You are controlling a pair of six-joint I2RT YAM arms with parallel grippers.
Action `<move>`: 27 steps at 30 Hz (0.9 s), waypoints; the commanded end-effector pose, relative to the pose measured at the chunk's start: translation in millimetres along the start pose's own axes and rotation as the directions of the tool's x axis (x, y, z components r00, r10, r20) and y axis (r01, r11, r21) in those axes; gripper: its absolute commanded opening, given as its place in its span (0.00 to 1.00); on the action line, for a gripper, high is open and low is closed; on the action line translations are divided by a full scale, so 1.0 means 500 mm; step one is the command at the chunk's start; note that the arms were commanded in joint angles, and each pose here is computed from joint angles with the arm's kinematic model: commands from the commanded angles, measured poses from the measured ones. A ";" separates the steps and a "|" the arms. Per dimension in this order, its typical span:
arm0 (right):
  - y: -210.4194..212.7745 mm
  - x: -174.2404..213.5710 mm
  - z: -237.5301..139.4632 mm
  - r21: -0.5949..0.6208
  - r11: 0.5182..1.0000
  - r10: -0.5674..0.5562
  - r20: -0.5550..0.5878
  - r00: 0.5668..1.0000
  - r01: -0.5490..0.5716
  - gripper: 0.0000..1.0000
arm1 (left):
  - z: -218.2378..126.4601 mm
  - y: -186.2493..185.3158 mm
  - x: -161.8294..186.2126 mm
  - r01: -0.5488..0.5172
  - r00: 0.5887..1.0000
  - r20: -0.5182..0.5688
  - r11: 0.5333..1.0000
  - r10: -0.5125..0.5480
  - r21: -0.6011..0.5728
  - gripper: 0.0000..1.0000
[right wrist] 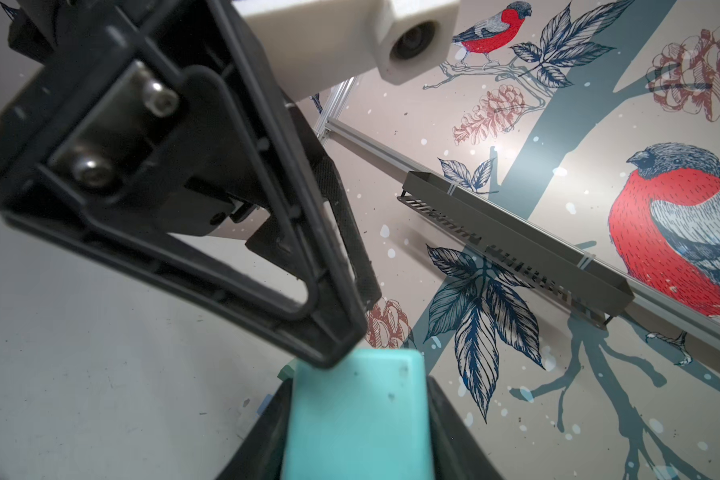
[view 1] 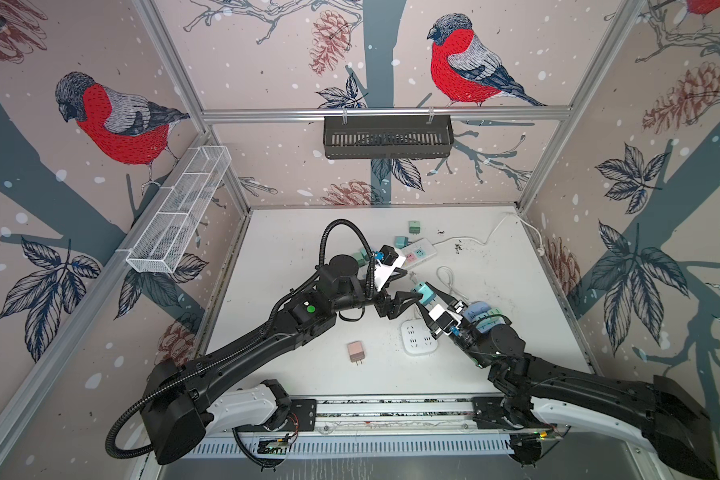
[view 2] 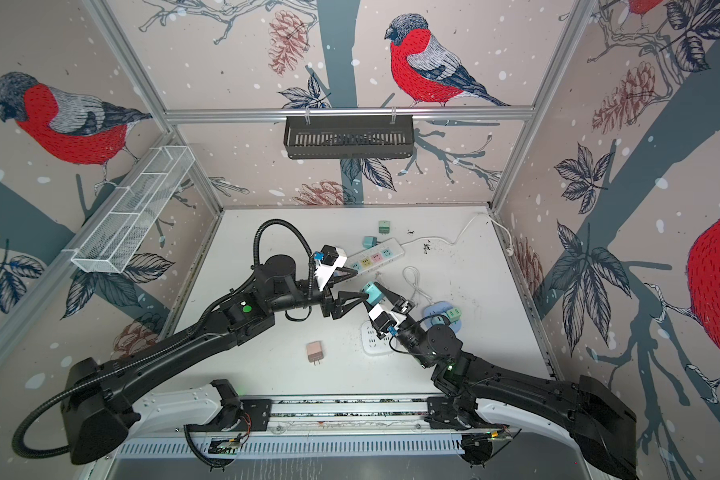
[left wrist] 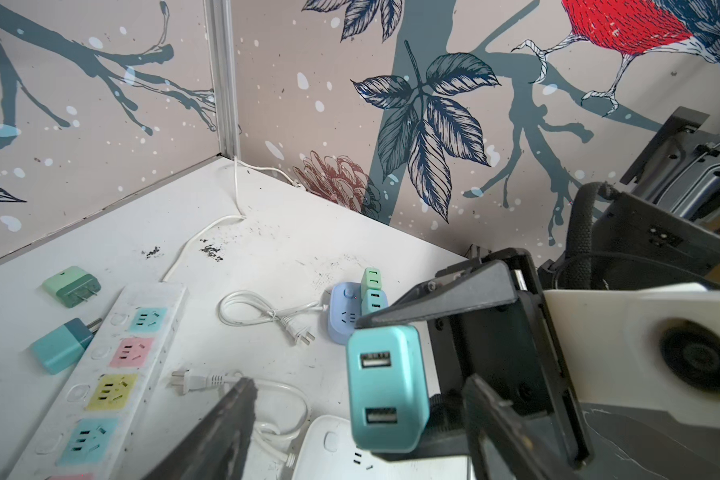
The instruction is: Insert the plug
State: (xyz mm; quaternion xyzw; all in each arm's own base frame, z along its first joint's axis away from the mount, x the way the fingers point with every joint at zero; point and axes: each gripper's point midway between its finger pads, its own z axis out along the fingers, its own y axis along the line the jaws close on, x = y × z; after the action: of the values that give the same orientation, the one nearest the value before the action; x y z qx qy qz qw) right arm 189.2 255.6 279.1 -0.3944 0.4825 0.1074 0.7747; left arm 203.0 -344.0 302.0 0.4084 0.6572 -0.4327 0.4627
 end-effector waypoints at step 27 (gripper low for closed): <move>-0.053 -0.011 -0.006 0.135 0.989 0.056 0.021 0.998 -0.058 1.00 | 0.063 -0.024 0.015 -0.034 0.994 -0.098 0.998 0.039 0.048 0.00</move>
State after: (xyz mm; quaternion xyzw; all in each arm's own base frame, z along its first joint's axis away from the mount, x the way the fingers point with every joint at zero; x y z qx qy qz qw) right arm 197.6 249.3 281.8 -0.3736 0.4899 0.0846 0.7831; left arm 202.4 -378.5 285.9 0.4372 0.6745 -0.4228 0.4185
